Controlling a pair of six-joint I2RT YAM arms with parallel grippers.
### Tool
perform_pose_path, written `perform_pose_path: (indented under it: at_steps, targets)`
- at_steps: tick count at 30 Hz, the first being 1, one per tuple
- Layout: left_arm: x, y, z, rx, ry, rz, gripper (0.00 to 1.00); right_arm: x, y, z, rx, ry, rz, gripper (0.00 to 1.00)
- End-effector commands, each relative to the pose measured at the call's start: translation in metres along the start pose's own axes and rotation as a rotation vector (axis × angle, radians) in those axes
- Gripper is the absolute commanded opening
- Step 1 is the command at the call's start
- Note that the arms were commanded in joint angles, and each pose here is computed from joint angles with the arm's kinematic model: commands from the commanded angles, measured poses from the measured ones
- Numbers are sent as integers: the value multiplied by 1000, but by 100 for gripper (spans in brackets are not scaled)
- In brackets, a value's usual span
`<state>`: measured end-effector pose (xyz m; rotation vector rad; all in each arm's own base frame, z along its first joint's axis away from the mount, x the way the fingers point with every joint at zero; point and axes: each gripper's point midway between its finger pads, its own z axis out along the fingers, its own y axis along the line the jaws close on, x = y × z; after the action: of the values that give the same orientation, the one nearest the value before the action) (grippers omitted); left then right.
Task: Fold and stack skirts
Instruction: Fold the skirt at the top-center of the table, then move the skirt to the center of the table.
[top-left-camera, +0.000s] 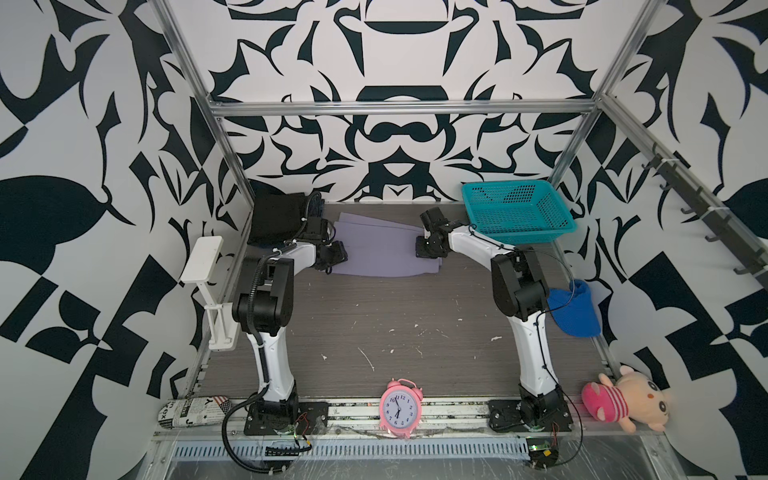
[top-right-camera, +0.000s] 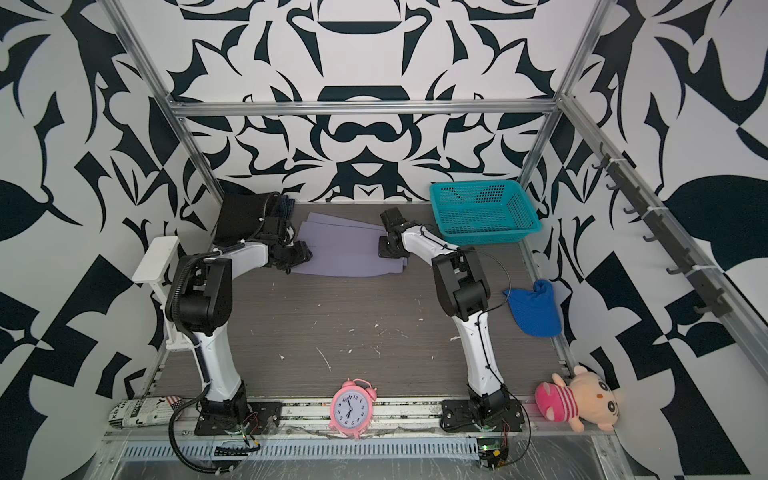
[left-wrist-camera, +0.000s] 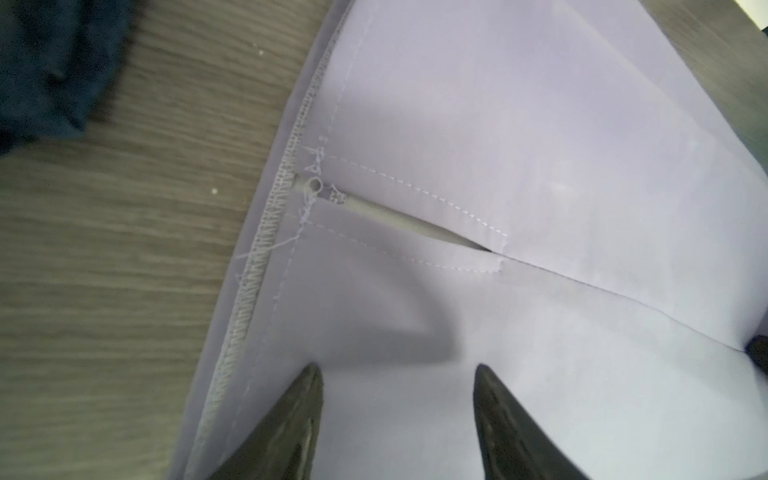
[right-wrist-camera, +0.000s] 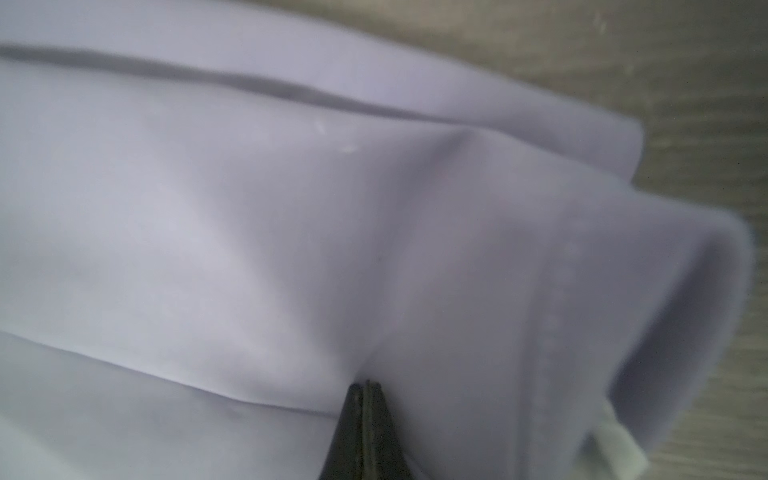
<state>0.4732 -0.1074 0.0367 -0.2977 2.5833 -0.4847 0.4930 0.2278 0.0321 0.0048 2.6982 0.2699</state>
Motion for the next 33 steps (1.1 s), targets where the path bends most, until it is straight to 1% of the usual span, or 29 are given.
perform_pose_path:
  at_steps: [1, 5, 7, 12, 14, 16, 17, 19, 20, 22, 23, 25, 26, 28, 30, 32, 33]
  targets:
    - [54, 29, 9, -78, 152, -83, 60, 15, -2, -4, -7, 15, -30, 5]
    - [71, 29, -1, -59, 167, -119, 59, 45, -9, -6, -19, 62, -35, 4]
    - [82, 31, -12, -67, 175, -130, 59, 59, -12, -11, -35, 79, -33, 4]
    - [116, 40, -51, -97, 161, -157, 58, 92, -26, -41, -32, 115, -29, 4]
    - [130, 44, -66, -123, 160, -159, 57, 98, -27, -55, -42, 119, -28, 4]
    - [137, 45, -81, -134, 147, -164, 58, 97, -21, -72, -82, 103, -25, 8]
    - [135, 44, -88, -133, 129, -166, 59, 92, -15, -83, -111, 90, -21, 12]
    - [122, 38, -104, -129, 84, -157, 58, 76, -1, -109, -191, 56, -7, 19]
    - [110, 31, -112, -122, 52, -147, 59, 66, 6, -124, -245, 25, 8, 26]
    - [88, 16, -128, -110, -9, -115, 59, 48, 12, -149, -327, -47, 58, 45]
    - [77, 4, -135, -106, -42, -89, 60, 42, 10, -157, -367, -82, 92, 51]
    - [62, -27, -144, -78, -88, -16, 61, 37, -4, -161, -413, -123, 177, 63]
    - [59, -48, -145, -55, -101, 26, 61, 41, -11, -157, -448, -120, 214, 67]
    - [62, -93, -138, 17, -97, 123, 61, 51, -28, -146, -502, -87, 295, 70]
    - [73, -133, -120, 69, -70, 217, 59, 66, -46, -130, -542, -47, 367, 71]
    - [87, -164, -100, 102, -41, 299, 56, 80, -57, -119, -562, -19, 407, 73]
    - [93, -181, -88, 122, -34, 341, 54, 86, -57, -114, -576, -9, 403, 75]
